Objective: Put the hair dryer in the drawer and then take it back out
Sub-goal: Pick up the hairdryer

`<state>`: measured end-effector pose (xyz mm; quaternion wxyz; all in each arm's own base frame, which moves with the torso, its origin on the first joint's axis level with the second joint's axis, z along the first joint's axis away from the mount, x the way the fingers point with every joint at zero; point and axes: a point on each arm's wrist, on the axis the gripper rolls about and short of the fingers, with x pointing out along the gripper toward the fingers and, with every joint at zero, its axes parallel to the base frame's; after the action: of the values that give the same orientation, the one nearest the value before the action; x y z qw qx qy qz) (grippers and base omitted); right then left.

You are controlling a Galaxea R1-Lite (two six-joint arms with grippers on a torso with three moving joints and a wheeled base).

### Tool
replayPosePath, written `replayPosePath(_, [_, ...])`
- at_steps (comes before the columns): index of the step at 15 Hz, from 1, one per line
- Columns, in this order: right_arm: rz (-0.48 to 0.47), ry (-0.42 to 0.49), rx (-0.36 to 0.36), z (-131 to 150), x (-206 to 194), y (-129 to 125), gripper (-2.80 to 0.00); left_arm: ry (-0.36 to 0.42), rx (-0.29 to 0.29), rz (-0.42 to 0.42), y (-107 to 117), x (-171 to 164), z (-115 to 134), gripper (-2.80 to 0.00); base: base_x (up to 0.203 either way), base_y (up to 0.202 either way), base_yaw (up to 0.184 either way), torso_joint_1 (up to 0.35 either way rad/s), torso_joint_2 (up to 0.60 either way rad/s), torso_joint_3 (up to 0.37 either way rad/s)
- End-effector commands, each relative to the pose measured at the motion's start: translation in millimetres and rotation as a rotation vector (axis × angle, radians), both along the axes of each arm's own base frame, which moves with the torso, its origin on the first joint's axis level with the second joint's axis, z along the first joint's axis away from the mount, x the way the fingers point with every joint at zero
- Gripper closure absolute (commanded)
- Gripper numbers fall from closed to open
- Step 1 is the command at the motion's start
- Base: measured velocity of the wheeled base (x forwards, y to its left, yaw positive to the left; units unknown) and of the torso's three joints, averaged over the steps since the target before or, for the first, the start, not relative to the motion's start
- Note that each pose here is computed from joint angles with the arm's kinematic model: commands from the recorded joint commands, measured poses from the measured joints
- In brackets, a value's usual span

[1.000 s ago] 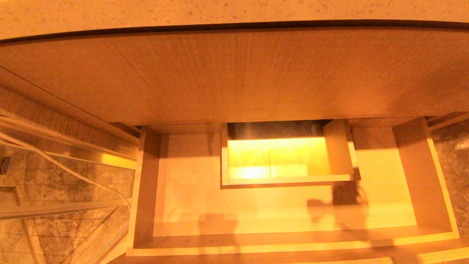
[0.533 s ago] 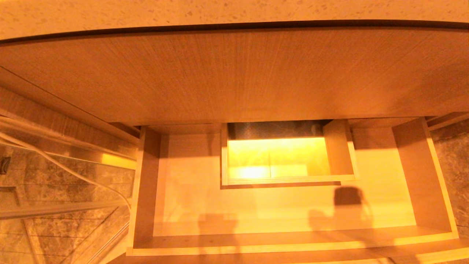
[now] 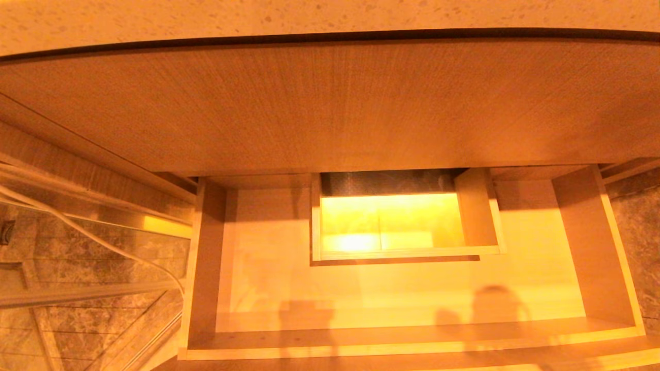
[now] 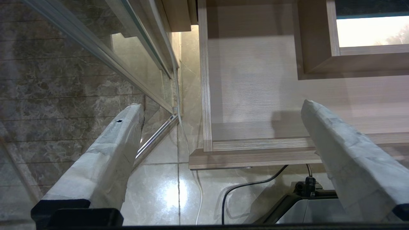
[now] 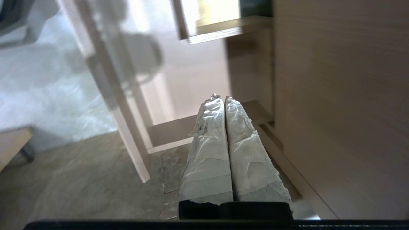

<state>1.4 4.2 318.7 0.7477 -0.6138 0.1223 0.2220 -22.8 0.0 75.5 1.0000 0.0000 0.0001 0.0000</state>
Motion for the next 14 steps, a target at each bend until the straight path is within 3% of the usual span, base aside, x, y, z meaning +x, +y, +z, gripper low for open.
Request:
replayPosePath(1, [-0.002,-0.081,0.004,2,-25,0,0.00,0.000,0.000,0.000,0,0,0,-2.80,0.000,0.000,0.000,0.000,0.00,0.000])
replayPosePath(8, [-0.076,-0.320,0.154,22,-77,3,0.00,0.000,0.000,0.000,0,0,0,-2.80,0.000,0.000,0.000,0.000,0.00,0.000])
replayPosePath(11, [-0.140,-0.437,0.166,47,-65,7,0.00,0.000,0.000,0.000,0,0,0,-2.80,0.000,0.000,0.000,0.000,0.00,0.000])
replayPosePath(14, [-0.187,-0.549,0.150,86,-26,4,0.00,0.000,0.000,0.000,0,0,0,-2.80,0.000,0.000,0.000,0.000,0.00,0.000])
